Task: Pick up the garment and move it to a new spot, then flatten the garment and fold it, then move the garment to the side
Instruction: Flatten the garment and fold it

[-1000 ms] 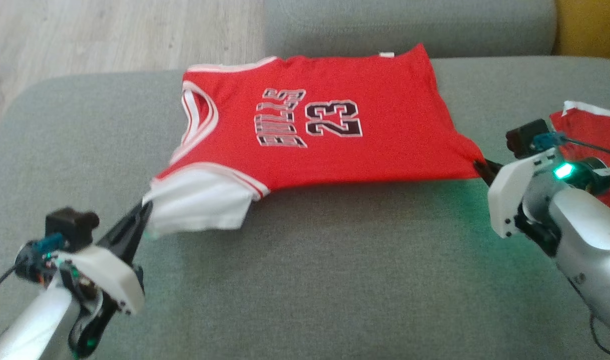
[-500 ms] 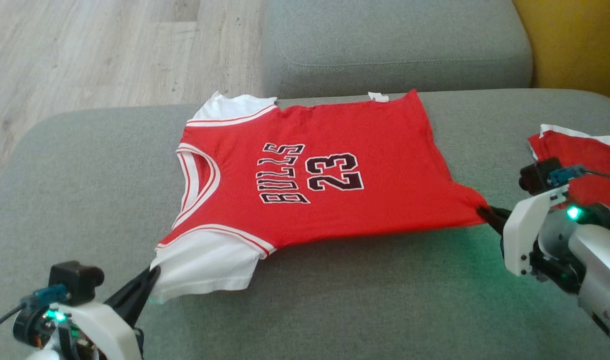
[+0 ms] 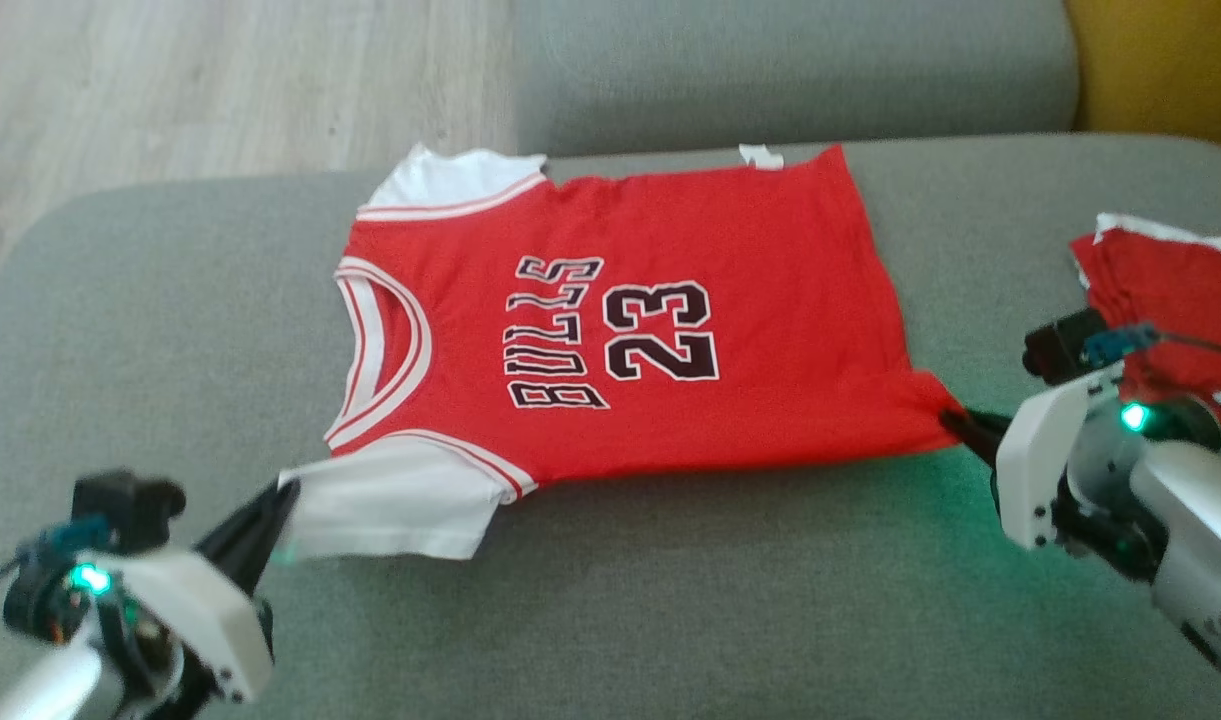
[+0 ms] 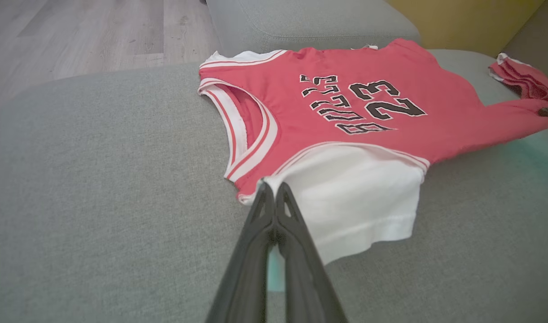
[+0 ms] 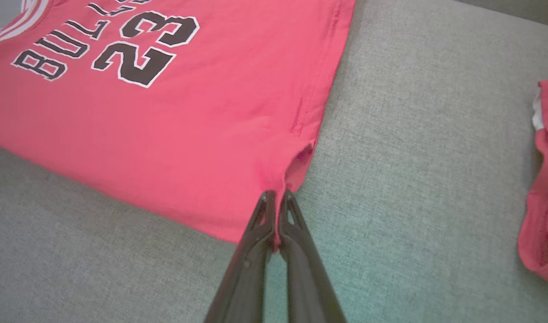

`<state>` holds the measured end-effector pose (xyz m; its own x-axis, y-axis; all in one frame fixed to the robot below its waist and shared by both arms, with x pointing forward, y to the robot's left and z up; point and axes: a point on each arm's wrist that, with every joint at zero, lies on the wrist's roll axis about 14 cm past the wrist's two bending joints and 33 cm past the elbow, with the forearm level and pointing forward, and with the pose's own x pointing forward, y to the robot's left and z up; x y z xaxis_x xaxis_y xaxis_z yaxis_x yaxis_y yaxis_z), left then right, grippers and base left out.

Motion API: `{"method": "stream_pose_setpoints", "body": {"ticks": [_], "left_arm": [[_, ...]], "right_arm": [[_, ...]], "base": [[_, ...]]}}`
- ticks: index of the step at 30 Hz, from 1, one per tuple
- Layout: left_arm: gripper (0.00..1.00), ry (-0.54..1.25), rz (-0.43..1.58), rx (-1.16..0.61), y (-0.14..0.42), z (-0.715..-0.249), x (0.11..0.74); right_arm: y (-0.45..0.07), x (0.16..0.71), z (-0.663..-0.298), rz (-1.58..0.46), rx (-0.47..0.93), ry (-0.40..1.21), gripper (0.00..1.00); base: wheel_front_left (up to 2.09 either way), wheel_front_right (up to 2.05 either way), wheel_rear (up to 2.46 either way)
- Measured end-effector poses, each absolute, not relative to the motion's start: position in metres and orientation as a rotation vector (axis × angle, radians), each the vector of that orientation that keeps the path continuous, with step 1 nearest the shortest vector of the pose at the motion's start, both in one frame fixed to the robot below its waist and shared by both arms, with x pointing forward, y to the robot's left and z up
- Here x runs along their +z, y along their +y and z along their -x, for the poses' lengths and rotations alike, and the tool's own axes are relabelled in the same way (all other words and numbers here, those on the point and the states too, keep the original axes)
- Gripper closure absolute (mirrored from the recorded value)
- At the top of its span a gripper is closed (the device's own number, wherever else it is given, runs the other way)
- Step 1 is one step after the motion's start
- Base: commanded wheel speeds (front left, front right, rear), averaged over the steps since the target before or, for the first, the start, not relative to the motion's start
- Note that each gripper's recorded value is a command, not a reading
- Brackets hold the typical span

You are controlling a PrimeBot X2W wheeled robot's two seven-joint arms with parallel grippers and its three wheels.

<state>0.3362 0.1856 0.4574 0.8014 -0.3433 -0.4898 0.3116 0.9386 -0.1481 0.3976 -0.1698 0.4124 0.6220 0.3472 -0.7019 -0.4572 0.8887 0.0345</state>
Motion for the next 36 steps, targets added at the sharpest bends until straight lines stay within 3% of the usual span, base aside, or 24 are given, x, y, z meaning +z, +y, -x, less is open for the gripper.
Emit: {"method": "stream_pose_setpoints", "body": {"ticks": [19,36], "left_arm": [[1.00,0.710,-0.129,-0.423,0.187,-0.428,0.435],[1.00,0.781,-0.203,-0.401,0.188,-0.481,0.414]], "right_arm": [[-0.166,0.405,-0.466,0.209,0.429,0.832,1.00],[-0.162,0.387,-0.488,0.216,0.413,0.874,1.00]], "base": [[0.00,0.00,0.00],[0.00,0.00,0.00]]}}
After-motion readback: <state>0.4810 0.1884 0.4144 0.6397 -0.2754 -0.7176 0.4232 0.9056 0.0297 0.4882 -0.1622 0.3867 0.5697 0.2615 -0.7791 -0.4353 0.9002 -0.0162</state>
